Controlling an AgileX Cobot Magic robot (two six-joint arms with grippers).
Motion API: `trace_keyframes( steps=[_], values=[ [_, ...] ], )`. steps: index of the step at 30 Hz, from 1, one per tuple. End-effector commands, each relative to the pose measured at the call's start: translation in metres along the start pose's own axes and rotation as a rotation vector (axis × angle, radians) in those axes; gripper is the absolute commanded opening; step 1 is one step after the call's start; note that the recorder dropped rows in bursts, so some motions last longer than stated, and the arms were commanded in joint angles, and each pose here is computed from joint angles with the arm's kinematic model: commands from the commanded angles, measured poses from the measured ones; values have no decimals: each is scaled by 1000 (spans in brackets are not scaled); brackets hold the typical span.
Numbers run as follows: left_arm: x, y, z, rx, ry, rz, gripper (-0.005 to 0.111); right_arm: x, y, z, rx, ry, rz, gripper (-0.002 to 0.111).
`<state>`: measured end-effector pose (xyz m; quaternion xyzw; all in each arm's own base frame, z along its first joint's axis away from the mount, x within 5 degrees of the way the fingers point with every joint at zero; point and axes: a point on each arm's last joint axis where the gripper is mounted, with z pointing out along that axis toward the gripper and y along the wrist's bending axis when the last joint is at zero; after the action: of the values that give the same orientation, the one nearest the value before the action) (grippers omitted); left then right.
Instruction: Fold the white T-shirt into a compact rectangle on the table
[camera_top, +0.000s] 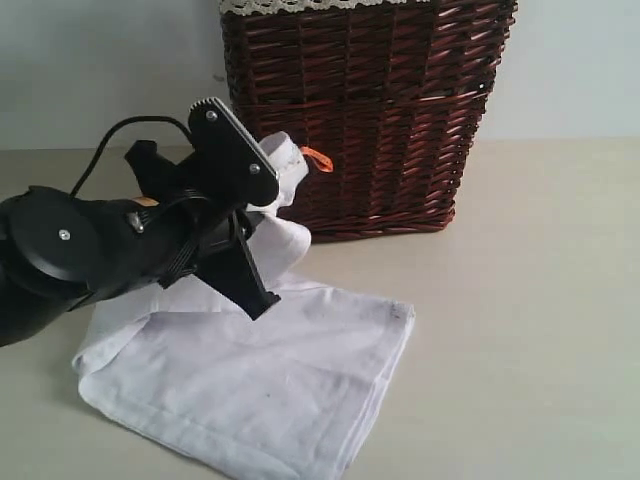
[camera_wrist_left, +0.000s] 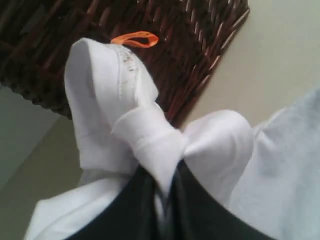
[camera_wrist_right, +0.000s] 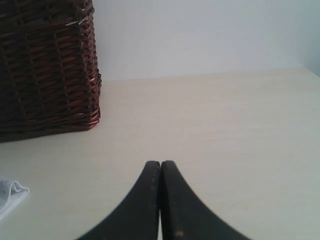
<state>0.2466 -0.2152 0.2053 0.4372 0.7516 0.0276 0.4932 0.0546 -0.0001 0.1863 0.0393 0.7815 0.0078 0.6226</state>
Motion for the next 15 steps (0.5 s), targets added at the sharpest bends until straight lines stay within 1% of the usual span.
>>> trace_keyframes(
  steps=[1,2,5,8,11,15],
  values=[
    [-3,-12,-1,90,5,-15,0,1,0,0,1,-9,-3,0],
    [-3,-17,-2,136,12,-27,0,1,0,0,1,-9,-3,0],
    [-2,-32,-2,224,35,-51,0,1,0,0,1,-9,-3,0],
    [-1,-48,-5,289,45,-30,0,1,0,0,1,-9,-3,0],
    [3,-63,-10,332,54,-1,0,1,0,0,1,-9,-3,0],
    [10,-77,-16,427,82,11,0,1,0,0,1,-9,-3,0]
  ],
)
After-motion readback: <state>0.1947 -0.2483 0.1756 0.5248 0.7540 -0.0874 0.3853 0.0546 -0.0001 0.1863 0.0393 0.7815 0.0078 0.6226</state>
